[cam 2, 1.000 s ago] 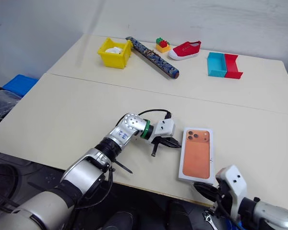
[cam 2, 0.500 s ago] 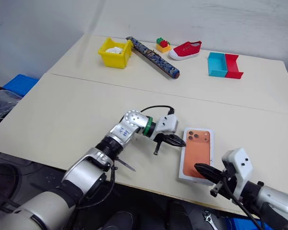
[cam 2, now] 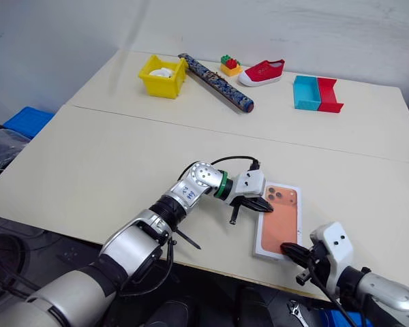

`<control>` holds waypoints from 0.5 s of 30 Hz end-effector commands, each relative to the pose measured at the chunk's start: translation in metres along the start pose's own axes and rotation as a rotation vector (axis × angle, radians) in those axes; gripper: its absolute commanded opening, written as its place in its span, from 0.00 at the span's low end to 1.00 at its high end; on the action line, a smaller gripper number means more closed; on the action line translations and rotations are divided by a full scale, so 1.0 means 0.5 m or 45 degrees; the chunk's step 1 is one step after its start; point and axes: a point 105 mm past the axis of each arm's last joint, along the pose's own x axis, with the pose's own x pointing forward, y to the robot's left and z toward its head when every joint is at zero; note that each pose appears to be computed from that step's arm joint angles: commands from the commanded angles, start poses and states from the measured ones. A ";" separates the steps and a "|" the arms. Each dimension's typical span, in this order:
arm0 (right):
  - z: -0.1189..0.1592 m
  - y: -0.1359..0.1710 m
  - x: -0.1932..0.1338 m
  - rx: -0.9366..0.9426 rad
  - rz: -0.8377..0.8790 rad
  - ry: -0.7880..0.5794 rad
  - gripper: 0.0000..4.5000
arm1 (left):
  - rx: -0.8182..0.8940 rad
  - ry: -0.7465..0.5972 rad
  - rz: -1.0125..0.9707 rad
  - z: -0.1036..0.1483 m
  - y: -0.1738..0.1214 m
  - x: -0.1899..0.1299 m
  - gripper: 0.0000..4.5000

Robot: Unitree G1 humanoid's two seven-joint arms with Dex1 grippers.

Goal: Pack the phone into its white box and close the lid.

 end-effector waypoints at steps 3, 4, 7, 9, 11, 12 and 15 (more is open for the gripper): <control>-0.003 -0.007 0.002 -0.100 -0.021 -0.015 0.01 | -0.041 0.001 0.022 -0.018 0.007 -0.047 0.00; 0.013 -0.011 -0.005 -0.159 -0.024 -0.048 0.00 | -0.080 -0.020 0.040 -0.021 0.010 -0.071 0.04; 0.053 -0.033 -0.034 -0.280 -0.025 -0.108 0.04 | -0.186 -0.077 0.062 -0.028 0.005 -0.155 0.20; 0.073 -0.046 -0.062 -0.329 0.023 -0.105 0.14 | -0.242 -0.094 0.064 -0.030 -0.014 -0.216 0.34; 0.094 -0.053 -0.095 -0.365 0.100 -0.095 0.28 | -0.303 -0.117 0.048 -0.025 -0.044 -0.278 0.48; 0.103 -0.055 -0.109 -0.373 0.131 -0.093 0.35 | -0.332 -0.128 0.036 -0.021 -0.059 -0.302 0.54; 0.136 -0.078 -0.157 -0.375 0.186 -0.080 0.57 | -0.418 -0.153 0.016 0.005 -0.109 -0.380 0.75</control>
